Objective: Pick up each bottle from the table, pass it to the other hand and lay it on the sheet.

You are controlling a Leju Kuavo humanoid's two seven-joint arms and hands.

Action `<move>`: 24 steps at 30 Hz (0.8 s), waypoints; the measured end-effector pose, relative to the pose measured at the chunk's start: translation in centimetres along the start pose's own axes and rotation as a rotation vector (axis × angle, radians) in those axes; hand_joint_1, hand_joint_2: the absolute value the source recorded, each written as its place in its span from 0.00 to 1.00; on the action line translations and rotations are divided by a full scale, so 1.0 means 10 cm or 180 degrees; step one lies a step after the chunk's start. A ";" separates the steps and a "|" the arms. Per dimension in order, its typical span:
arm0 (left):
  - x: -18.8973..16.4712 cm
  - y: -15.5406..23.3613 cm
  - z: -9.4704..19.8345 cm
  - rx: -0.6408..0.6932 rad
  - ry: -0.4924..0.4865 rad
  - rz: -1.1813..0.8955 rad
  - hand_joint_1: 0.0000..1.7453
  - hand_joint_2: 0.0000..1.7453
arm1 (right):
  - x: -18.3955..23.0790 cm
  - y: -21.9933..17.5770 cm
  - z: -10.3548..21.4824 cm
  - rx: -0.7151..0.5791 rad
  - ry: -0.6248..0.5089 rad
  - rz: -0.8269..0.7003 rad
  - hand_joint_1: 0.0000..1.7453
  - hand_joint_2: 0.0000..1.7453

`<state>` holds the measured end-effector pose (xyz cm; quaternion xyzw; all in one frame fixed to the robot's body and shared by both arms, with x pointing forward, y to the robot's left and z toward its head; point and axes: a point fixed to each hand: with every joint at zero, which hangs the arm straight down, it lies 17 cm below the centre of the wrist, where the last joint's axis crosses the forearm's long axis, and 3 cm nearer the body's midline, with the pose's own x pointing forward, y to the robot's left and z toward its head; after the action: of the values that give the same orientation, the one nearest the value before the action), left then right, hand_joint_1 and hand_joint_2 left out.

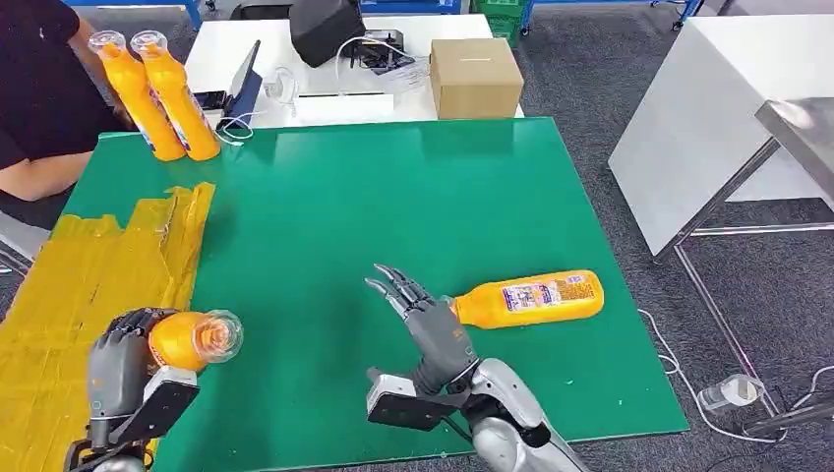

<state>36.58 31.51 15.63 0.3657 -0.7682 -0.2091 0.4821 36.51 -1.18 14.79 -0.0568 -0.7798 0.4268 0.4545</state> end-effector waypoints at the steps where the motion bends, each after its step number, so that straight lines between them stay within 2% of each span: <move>1: -0.01 -0.01 0.00 -0.0014 0.0003 -0.0009 1.00 1.00 | 0.00 0.00 0.00 -0.0001 -0.0002 0.0004 0.00 1.00; 6: -0.06 -0.04 0.02 -0.0044 0.0028 -0.0072 1.00 1.00 | -0.01 -0.02 0.01 -0.0001 -0.0002 0.0017 0.00 1.00; 11: -0.24 -0.22 0.09 -0.0270 0.0071 -0.1079 1.00 1.00 | -0.02 -0.08 0.02 -0.0032 -0.0013 -0.0040 0.00 1.00; 16: -0.54 -0.60 0.28 -0.0703 0.0184 -0.1439 1.00 1.00 | -0.06 -0.12 0.01 -0.0020 -0.0010 -0.0043 0.00 1.00; 17: -0.59 -0.67 0.31 -0.0793 0.0201 -0.1457 0.83 1.00 | -0.06 -0.13 0.01 -0.0018 -0.0014 -0.0041 0.00 1.00; 18: -0.65 -0.75 0.34 -0.0897 0.0232 -0.1468 0.00 1.00 | -0.06 -0.14 0.00 -0.0020 -0.0020 -0.0035 0.00 1.00; 24: -0.99 -1.01 0.34 -0.1371 0.0342 -0.1616 0.00 1.00 | -0.04 -0.21 -0.08 -0.0012 -0.0062 -0.0015 0.00 1.00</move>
<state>39.80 32.50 1.48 0.4455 -0.5643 -0.4604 0.5207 38.00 -2.21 16.17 -0.0516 -0.7852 0.4247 0.4477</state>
